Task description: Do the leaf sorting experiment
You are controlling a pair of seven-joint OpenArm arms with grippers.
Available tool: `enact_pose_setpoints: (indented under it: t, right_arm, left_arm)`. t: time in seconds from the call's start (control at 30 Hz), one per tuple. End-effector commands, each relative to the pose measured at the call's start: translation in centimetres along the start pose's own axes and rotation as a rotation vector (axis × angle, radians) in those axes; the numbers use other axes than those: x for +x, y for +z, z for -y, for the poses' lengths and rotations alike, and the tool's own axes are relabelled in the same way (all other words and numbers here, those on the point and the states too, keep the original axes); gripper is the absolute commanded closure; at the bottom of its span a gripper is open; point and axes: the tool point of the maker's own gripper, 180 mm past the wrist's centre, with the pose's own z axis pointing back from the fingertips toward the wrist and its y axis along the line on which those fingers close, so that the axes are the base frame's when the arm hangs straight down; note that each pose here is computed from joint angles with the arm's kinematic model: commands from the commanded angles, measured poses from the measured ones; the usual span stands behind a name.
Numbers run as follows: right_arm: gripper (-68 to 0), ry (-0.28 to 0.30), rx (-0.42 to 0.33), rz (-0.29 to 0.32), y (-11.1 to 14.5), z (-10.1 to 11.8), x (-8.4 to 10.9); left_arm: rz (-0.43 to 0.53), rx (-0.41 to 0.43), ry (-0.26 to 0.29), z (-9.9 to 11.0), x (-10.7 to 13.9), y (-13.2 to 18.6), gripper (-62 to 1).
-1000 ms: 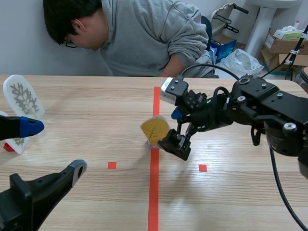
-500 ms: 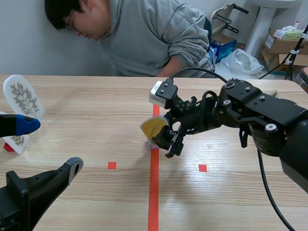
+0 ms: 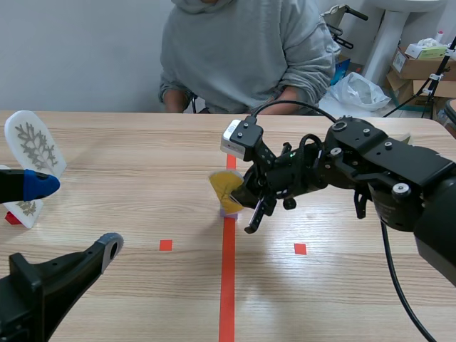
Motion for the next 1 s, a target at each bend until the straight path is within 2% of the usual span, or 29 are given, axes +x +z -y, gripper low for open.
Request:
enact_pose_setpoints:
  t: [0.0, 0.17, 0.33, 0.47, 0.67, 0.87, 0.97]
  right_arm:
    - [-1.5, 0.032, -0.014, 0.04, 0.6, 1.0, 1.8]
    - [-1.7, -0.005, -0.028, 0.073, 1.1, 1.6, 2.4]
    - [-1.7, -0.119, -0.177, 0.116, 3.8, 4.6, 2.1]
    - [-1.7, -0.19, -0.294, 0.075, 6.9, 6.2, 0.0]
    - [-1.7, -0.296, -0.469, 0.012, 12.1, 7.6, -4.2]
    - [-1.7, -0.482, -0.638, -0.028, 16.9, 8.0, -9.8]
    - [-1.7, -0.548, -0.723, -0.037, 19.3, 8.4, -12.1]
  left_arm:
    - [0.037, 0.0, -0.002, 0.0, 1.0, 0.0, -62.3]
    - [0.038, 0.0, -0.002, 0.0, 1.0, 0.0, -62.3]
    - [0.037, 0.0, -0.002, 0.0, 1.0, 0.0, -62.3]
    - [0.037, 0.0, -0.002, 0.0, 1.0, 0.0, -62.3]
    - [0.043, 0.002, -0.007, -0.1, 1.2, -0.1, -62.3]
    - [0.048, 0.003, -0.011, -0.2, 1.4, -0.2, -62.3]
    - [0.048, 0.003, -0.012, -0.2, 1.4, -0.2, -62.3]
